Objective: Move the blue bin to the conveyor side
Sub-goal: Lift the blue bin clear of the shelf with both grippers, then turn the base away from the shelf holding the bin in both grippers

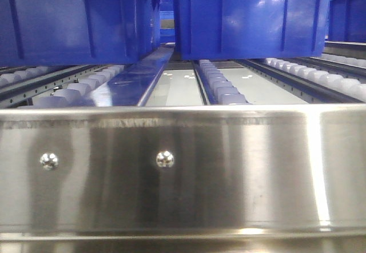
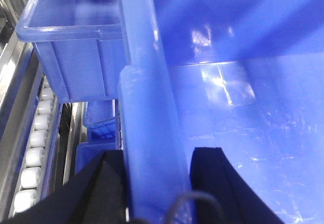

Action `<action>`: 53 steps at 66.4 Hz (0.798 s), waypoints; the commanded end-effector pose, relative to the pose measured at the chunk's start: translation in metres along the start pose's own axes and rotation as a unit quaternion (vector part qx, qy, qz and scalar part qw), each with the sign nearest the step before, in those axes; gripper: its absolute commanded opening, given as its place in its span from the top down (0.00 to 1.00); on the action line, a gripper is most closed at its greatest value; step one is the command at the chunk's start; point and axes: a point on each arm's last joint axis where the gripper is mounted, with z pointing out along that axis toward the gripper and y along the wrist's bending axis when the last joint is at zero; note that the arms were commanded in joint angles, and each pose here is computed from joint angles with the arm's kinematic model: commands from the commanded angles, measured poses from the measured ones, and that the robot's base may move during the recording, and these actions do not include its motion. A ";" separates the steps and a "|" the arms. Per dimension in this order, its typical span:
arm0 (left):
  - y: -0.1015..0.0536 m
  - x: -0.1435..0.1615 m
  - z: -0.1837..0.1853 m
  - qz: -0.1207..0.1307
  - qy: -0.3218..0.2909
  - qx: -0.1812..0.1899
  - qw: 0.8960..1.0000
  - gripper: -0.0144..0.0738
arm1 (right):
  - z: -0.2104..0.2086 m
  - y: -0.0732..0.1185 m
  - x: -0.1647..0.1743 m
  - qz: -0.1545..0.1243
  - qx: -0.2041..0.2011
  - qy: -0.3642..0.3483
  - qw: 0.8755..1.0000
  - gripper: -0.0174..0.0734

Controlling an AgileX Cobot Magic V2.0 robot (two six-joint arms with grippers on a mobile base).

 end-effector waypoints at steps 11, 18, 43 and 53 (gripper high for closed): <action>0.000 -0.010 -0.011 0.013 -0.063 -0.005 0.998 0.83 | -0.014 -0.001 -0.013 -0.023 0.004 -0.081 0.996 0.90; 0.000 -0.010 -0.011 0.013 -0.063 -0.005 0.998 0.83 | -0.014 0.000 -0.014 -0.023 0.003 -0.087 0.996 0.90; 0.000 -0.010 -0.011 0.013 -0.063 -0.005 0.998 0.83 | -0.014 0.000 -0.016 -0.023 0.002 -0.093 0.995 0.90; 0.000 -0.010 -0.011 0.013 -0.063 -0.005 0.998 0.83 | -0.014 0.000 -0.016 -0.023 0.002 -0.093 0.995 0.90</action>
